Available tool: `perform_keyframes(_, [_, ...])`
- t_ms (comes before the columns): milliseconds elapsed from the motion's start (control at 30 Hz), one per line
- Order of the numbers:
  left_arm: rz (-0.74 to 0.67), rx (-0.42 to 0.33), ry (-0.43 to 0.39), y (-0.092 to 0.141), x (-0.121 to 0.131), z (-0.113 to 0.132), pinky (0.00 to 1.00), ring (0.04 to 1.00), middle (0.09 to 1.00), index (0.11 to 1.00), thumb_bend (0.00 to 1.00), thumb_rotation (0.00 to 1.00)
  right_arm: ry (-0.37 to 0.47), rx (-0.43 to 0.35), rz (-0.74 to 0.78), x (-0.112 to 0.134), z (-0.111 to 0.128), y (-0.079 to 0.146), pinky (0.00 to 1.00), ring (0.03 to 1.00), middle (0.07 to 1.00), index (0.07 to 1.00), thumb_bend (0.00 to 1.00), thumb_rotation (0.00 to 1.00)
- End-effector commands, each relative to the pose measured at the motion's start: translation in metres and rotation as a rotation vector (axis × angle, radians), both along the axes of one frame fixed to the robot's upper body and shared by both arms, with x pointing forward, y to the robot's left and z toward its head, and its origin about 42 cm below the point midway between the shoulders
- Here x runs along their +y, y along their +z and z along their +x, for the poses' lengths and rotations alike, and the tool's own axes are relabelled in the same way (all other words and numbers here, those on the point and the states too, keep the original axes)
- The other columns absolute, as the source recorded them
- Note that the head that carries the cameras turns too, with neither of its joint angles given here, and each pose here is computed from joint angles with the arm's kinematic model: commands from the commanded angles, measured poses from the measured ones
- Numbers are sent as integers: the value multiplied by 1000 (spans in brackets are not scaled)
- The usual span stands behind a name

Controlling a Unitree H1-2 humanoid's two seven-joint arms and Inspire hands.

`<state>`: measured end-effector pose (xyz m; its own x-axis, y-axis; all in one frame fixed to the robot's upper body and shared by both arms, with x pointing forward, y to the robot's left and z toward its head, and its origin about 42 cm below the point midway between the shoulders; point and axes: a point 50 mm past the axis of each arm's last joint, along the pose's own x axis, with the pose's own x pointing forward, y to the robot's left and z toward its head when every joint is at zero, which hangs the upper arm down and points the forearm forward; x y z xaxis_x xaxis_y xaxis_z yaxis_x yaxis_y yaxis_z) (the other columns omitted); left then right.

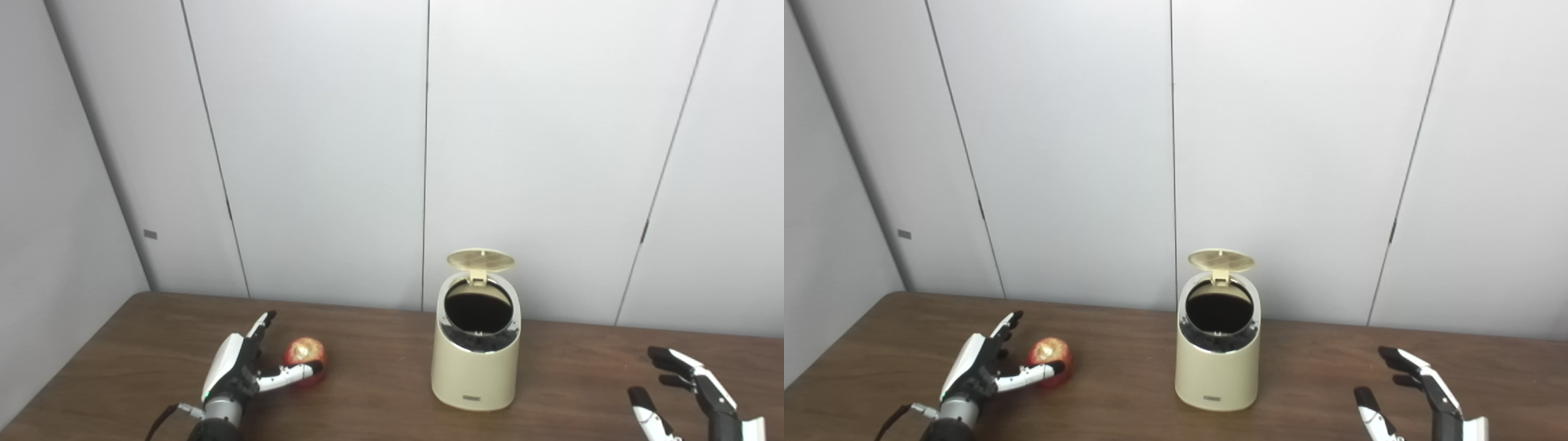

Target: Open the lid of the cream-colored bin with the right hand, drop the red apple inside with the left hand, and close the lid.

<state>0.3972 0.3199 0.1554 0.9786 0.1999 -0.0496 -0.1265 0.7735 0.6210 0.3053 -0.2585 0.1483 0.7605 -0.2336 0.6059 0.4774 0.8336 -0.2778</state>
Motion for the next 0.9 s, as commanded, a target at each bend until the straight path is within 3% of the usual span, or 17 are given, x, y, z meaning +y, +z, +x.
perform_keyframes(0, [-25, 22, -50, 2, -8, 2, 812, 908, 934, 973, 1000, 363, -36, 78, -57, -25, -13, -26, 600, 685, 692, 673, 305, 537])
perform_keyframes(267, [38, 22, -135, -12, -14, -1, 764, 845, 848, 889, 1000, 235, -47, 73, -83, -25, -12, -27, 589, 679, 686, 664, 292, 472])
perform_keyframes(467, [100, 44, -159, -22, -17, -1, 824, 872, 838, 864, 1000, 208, -54, 79, -92, -26, -14, -26, 575, 672, 683, 660, 282, 358])
perform_keyframes(700, [100, 59, -198, -23, -21, -1, 983, 877, 847, 881, 1000, 189, -49, 86, -85, -26, -15, -26, 585, 673, 680, 659, 300, 369])
perform_keyframes(867, [104, 64, -189, -24, -21, 0, 1000, 895, 857, 873, 998, 181, -48, 93, -72, -26, -16, -26, 592, 677, 681, 661, 299, 362])
